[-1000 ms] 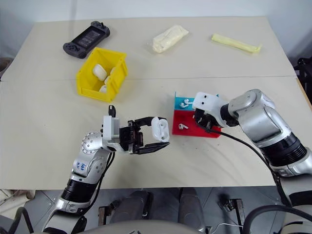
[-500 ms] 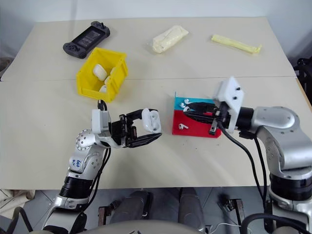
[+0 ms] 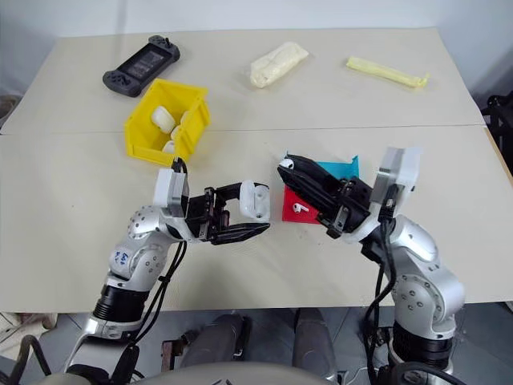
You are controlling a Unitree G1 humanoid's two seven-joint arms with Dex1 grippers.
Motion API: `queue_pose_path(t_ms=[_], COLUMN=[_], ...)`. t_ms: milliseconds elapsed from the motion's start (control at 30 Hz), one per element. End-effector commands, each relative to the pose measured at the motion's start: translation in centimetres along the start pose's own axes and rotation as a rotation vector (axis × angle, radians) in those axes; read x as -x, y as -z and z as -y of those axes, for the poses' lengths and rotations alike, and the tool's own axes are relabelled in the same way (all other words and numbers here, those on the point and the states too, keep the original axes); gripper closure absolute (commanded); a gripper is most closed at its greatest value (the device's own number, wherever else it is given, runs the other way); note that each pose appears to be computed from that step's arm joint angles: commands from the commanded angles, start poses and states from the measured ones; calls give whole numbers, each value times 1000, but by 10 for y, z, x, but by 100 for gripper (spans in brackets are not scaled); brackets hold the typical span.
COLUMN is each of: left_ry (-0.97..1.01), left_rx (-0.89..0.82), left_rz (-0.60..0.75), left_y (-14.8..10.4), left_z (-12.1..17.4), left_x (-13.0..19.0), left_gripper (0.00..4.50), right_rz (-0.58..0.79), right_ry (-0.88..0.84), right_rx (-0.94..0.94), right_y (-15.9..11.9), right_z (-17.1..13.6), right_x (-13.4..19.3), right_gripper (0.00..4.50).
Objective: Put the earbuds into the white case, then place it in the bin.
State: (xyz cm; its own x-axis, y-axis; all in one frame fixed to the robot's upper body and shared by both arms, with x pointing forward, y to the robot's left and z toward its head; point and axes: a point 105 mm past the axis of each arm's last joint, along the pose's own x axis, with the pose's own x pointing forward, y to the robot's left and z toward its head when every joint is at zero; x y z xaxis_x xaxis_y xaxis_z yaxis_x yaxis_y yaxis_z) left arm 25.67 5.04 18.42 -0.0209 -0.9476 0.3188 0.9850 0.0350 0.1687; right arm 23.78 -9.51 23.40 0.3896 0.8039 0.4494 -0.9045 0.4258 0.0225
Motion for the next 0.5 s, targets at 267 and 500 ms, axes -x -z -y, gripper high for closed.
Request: queue_pose_path(t_ms=[267,500], left_ry=[42,60], left_rx=[-13,-29], left_rz=[16,-3], left_y=[-16,-18], left_z=[5,7], left_x=[-6,-6], left_gripper=[169,169], right_rz=[34,37], right_ry=[-68,-81], right_rx=[5,14], right_y=[20,30], right_z=[-15,-8], right_x=[-4,-10], right_gripper=[398,398])
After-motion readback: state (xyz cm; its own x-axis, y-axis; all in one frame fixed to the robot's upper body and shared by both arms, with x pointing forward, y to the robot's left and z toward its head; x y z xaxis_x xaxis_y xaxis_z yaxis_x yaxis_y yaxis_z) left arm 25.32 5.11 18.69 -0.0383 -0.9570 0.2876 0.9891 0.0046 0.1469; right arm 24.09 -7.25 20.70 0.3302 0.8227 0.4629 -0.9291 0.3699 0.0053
